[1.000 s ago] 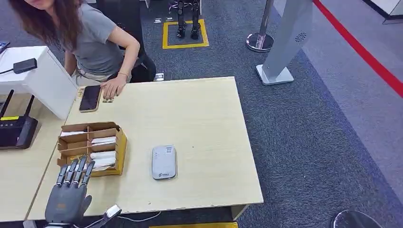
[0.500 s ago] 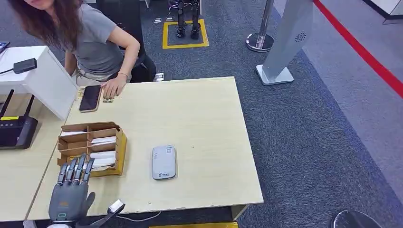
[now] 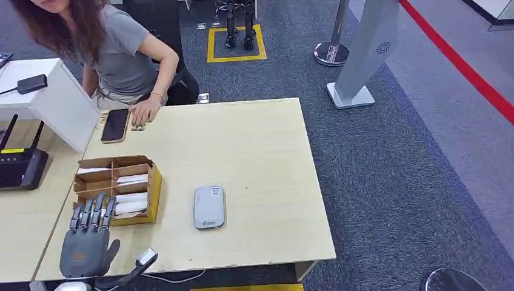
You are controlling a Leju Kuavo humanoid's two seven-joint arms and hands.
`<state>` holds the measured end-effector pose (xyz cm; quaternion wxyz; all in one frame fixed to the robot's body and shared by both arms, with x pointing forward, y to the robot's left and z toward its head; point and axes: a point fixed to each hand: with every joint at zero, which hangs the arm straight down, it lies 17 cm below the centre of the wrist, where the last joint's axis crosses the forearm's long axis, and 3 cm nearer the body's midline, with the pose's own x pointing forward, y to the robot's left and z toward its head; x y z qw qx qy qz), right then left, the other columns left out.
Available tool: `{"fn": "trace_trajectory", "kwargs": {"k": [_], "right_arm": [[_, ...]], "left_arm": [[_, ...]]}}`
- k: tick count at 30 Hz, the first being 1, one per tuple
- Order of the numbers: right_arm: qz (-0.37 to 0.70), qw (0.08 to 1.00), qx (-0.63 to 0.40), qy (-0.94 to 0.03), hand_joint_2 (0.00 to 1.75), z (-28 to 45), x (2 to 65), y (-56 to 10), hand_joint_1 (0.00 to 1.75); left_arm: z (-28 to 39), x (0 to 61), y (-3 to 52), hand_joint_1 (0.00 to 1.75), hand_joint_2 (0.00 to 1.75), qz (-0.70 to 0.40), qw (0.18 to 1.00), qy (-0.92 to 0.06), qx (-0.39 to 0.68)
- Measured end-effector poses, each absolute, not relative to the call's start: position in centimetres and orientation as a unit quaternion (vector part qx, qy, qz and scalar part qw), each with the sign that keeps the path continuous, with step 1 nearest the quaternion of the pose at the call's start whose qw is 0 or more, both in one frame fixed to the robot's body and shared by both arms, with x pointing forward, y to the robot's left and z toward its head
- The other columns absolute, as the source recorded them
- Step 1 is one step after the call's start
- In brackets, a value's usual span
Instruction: Pass the card to the sensor for recognition and then transmit it.
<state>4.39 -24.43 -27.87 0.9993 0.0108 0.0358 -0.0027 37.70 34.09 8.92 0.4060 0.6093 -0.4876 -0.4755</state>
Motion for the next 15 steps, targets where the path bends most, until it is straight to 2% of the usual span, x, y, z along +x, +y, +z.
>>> {"fn": "trace_trajectory", "kwargs": {"k": [15], "right_arm": [[0.015,1.0,0.009,0.025,0.0,-27.9,4.9,-24.5,0.0]], "left_arm": [[10.8,39.9,35.5,0.0,1.75,-0.44,0.395,-0.497,0.635]]}}
